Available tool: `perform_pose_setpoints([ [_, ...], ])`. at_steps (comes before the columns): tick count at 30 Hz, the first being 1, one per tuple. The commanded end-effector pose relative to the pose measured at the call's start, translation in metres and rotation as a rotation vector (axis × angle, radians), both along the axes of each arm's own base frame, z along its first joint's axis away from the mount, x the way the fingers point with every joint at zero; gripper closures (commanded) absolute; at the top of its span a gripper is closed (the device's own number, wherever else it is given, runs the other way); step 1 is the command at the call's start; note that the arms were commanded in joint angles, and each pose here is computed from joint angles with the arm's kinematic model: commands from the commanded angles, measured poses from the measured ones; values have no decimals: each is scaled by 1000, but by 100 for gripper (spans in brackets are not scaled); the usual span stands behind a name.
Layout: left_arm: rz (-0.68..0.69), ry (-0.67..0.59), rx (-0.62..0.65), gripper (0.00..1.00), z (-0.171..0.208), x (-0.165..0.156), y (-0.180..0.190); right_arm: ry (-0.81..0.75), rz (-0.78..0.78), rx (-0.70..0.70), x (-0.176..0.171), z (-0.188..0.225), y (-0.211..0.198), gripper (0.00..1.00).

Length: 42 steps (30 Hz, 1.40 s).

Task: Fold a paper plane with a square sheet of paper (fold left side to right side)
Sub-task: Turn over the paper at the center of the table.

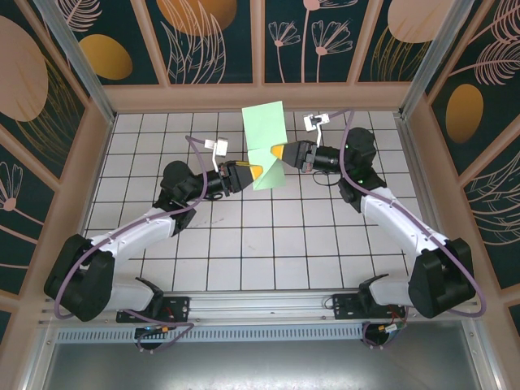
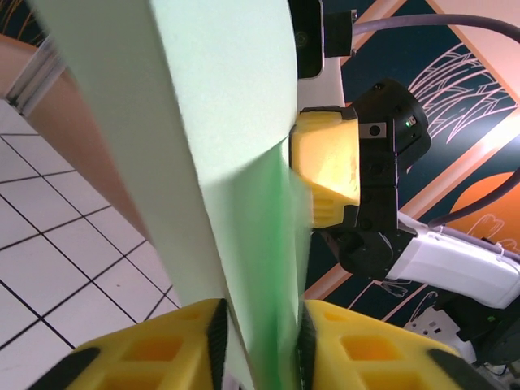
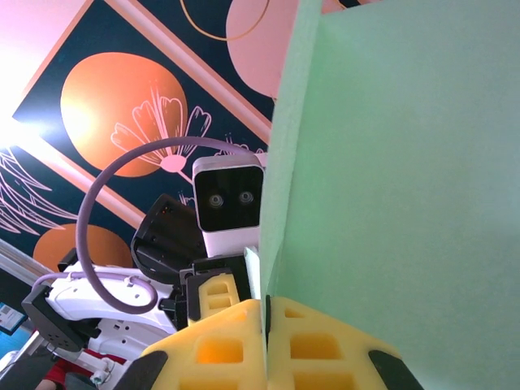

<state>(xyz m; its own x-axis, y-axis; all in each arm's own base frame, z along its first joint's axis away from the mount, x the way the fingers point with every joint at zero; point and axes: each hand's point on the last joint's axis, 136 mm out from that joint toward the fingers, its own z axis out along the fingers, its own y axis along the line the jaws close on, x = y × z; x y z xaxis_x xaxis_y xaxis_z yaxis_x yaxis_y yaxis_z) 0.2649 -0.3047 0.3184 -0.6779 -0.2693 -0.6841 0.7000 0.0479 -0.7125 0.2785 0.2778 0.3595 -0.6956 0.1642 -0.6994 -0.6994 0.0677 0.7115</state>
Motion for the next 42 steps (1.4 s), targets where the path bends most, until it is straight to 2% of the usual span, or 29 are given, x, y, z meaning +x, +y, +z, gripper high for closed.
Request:
perform_pose_setpoints([
  [1, -4, -71, -51, 76, 28, -7, 2, -56, 1, 24, -10, 13, -2, 100],
  [5, 2, -57, -41, 92, 25, -5, 2, -55, -21, 5, -9, 9, -4, 91],
  [8, 38, -46, 1, 96, 16, 0, 3, -54, -74, -35, -2, 2, -11, 81],
  [11, 112, -26, 120, 100, -5, 10, 6, -35, -196, -116, 11, -12, -28, 65],
  [14, 236, -12, 296, 100, -29, 20, 17, 4, -439, -290, 35, -40, -60, 49],
  [20, 492, 28, 792, 100, -88, 24, 44, 143, -899, -681, 62, -107, -155, 30],
  [24, 617, 82, 1096, 100, -119, 19, 58, 201, -1055, -837, 60, -134, -198, 21],
  [27, 697, 121, 1305, 100, -141, 11, 70, 230, -1118, -897, 57, -147, -216, 14],
  [31, 779, 157, 1492, 100, -159, 4, 83, 254, -1149, -925, 55, -155, -227, 10],
  [36, 856, 154, 1723, 100, -174, -3, 99, 268, -1155, -923, 54, -160, -230, 10],
  [38, 851, 159, 1809, 100, -188, -4, 102, 271, -1150, -916, 55, -161, -229, 9],
  [42, 773, 187, 1902, 100, -219, -9, 97, 278, -1139, -900, 54, -162, -226, 9],
])
